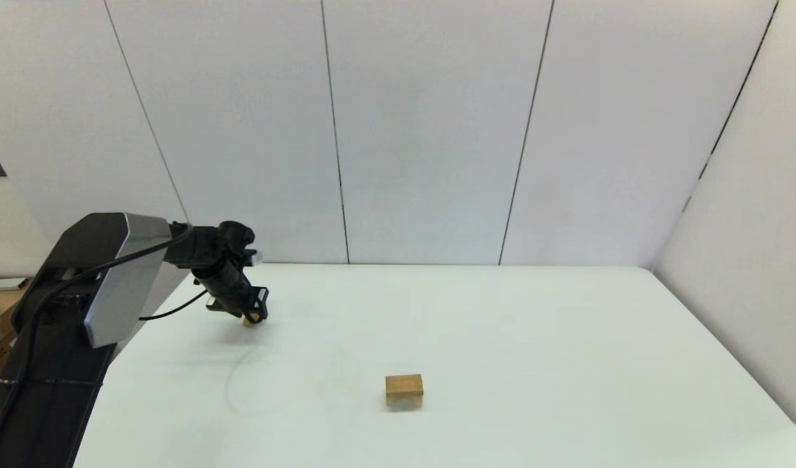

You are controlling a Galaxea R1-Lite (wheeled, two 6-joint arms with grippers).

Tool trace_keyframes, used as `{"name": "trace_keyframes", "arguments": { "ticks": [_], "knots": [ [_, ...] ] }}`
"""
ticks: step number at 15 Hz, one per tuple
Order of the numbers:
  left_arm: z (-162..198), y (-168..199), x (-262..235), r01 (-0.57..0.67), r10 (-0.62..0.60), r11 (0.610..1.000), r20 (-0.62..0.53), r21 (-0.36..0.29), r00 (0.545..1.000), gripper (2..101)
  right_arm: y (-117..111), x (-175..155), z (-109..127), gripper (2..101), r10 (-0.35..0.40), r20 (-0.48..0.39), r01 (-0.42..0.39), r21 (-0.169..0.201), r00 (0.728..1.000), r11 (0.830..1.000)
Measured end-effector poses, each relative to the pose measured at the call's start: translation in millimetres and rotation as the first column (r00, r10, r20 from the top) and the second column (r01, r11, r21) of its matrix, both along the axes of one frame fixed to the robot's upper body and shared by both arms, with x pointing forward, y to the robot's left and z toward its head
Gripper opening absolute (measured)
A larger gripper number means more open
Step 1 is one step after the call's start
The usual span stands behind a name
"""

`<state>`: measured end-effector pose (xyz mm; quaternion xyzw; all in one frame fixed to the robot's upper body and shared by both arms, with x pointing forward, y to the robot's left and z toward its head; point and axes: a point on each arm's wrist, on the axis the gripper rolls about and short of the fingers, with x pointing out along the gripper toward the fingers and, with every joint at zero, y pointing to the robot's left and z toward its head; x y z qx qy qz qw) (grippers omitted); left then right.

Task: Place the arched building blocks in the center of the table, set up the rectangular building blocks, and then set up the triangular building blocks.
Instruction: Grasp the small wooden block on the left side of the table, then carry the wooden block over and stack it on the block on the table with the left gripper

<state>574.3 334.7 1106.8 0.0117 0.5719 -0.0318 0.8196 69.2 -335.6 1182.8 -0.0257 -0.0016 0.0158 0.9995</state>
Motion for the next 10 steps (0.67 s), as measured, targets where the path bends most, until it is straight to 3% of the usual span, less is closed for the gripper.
{"name": "trace_keyframes", "arguments": {
  "ticks": [1, 2, 3, 10],
  "knots": [
    [-0.3, 0.0, -0.2, -0.002, 0.002, 1.000, -0.002, 0.000, 1.000, 47.2, 0.0, 0.0, 0.0, 98.0, 0.000, 0.000, 0.000, 0.000, 1.000, 1.000],
    [-0.8, 0.0, -0.2, -0.002, 0.002, 1.000, -0.003, 0.000, 1.000, 28.8, 0.0, 0.0, 0.0, 98.0, 0.000, 0.000, 0.000, 0.000, 1.000, 1.000],
    [-1.6, 0.0, -0.1, -0.001, 0.001, 1.000, -0.003, 0.000, 1.000, 20.3, 0.0, 0.0, 0.0, 98.0, 0.000, 0.000, 0.000, 0.000, 1.000, 1.000],
    [15.3, 6.7, -2.4, -0.022, 0.022, 1.000, 0.012, -0.002, 1.000, 21.2, 0.0, 0.0, 0.0, 98.0, 0.000, 0.000, 0.000, 0.000, 1.000, 1.000]
  ]
}}
